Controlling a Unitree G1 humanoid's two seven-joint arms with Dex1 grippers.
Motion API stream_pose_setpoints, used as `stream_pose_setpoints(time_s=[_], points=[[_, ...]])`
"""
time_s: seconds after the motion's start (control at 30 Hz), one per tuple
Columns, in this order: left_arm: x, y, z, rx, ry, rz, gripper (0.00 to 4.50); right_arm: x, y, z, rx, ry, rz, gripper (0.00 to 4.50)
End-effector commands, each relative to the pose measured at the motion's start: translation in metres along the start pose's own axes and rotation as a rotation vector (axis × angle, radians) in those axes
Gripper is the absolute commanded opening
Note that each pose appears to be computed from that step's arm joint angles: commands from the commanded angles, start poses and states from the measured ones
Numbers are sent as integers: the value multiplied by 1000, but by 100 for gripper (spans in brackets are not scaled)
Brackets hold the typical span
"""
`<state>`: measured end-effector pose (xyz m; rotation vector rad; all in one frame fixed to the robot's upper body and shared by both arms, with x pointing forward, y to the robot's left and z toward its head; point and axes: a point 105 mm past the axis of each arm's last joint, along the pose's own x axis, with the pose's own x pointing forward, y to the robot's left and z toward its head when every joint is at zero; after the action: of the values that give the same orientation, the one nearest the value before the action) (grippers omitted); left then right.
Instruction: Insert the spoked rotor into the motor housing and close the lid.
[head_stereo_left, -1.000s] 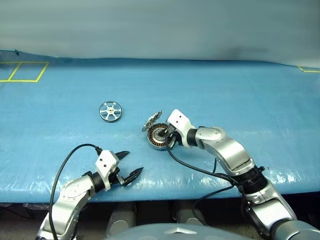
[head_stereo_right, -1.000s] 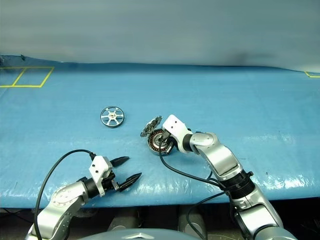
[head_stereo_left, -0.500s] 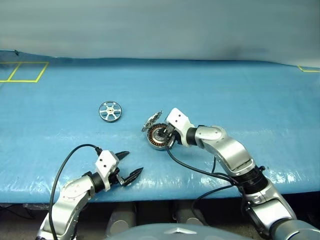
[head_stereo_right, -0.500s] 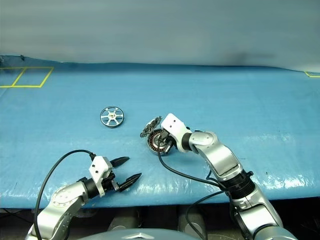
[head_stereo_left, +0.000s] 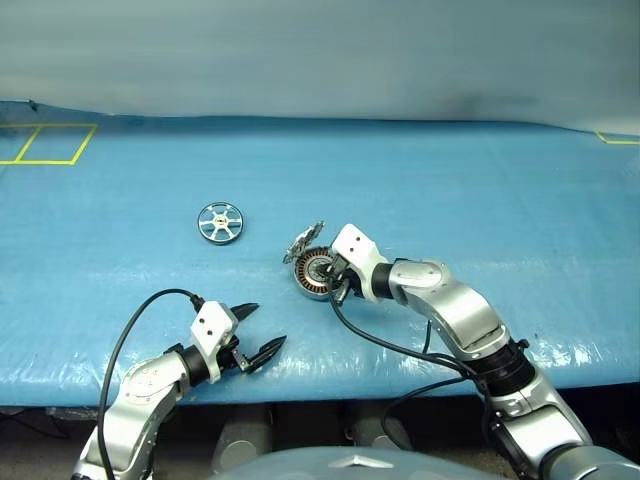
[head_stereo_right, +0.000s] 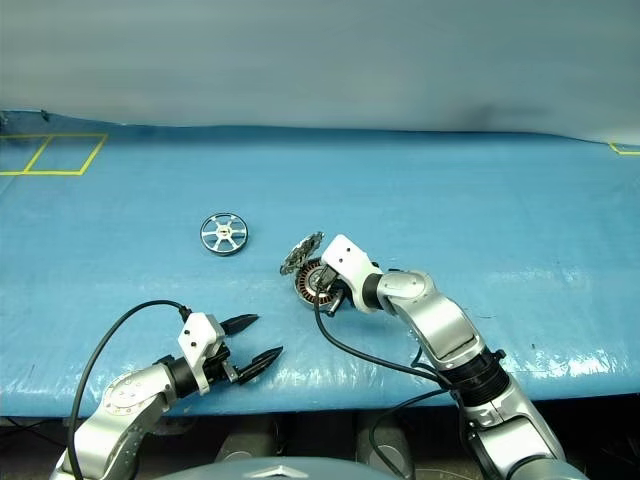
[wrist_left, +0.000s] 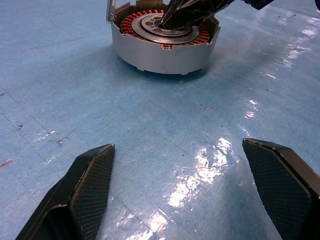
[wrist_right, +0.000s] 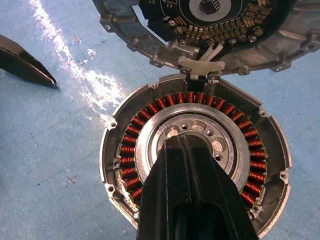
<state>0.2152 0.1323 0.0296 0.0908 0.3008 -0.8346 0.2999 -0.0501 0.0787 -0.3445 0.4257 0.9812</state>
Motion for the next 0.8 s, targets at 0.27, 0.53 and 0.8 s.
stream_pose_setpoints(time_s=[0.27, 0.53, 0.8], points=[[-1, -2, 11, 36, -28, -8, 450, -2, 8, 9, -9, -41, 18, 4], [-2, 1, 13, 45, -32, -5, 450, -9, -6, 17, 2, -82, -53, 4], [-21, 22, 32, 129, 9, 41, 450, -30, 2, 20, -30, -119, -59, 4]])
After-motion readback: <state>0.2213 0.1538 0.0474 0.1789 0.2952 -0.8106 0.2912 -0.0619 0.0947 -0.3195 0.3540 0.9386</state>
